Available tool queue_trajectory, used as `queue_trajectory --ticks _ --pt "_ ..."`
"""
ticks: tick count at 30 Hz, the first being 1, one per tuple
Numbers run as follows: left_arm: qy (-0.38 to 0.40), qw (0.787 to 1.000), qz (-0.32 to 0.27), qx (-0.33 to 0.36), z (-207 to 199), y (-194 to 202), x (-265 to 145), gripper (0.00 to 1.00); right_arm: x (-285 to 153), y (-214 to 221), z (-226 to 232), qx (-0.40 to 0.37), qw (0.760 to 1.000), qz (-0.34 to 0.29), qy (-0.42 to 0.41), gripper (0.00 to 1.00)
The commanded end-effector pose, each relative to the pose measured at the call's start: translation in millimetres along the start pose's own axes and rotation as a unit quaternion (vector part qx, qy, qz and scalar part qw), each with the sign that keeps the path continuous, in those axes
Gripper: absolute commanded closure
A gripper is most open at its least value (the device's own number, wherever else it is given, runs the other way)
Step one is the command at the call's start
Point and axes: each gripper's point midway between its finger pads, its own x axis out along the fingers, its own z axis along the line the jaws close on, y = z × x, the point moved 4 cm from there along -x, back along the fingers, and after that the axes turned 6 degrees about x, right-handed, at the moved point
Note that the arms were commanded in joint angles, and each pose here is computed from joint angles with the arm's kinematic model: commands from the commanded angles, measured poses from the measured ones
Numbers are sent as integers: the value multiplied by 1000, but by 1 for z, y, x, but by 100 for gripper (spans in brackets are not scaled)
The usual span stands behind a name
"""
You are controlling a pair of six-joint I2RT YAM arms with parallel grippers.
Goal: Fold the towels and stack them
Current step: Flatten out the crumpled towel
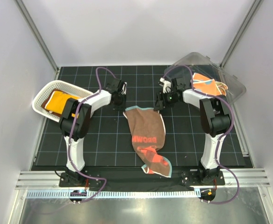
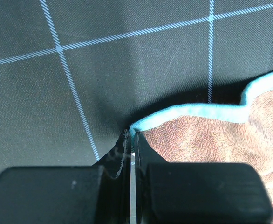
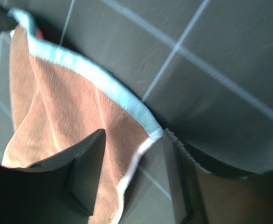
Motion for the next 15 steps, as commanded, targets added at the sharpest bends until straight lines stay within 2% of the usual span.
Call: queue_trajectory --ticks 1,7,10,12,15 --pt "-19 1000 15 5 12 4 7 100 -7 23 14 12 999 30 -38 46" --pt "-12 1000 17 -3 11 5 8 100 1 22 5 33 999 36 -13 60" --pt "-12 1000 17 -4 11 6 7 100 2 17 7 70 997 22 -7 70" --pt "-7 1000 17 -8 9 6 6 100 1 13 11 87 996 9 -10 79" --pt "9 1000 11 -13 3 2 0 100 -3 3 18 105 994 -12 -13 99"
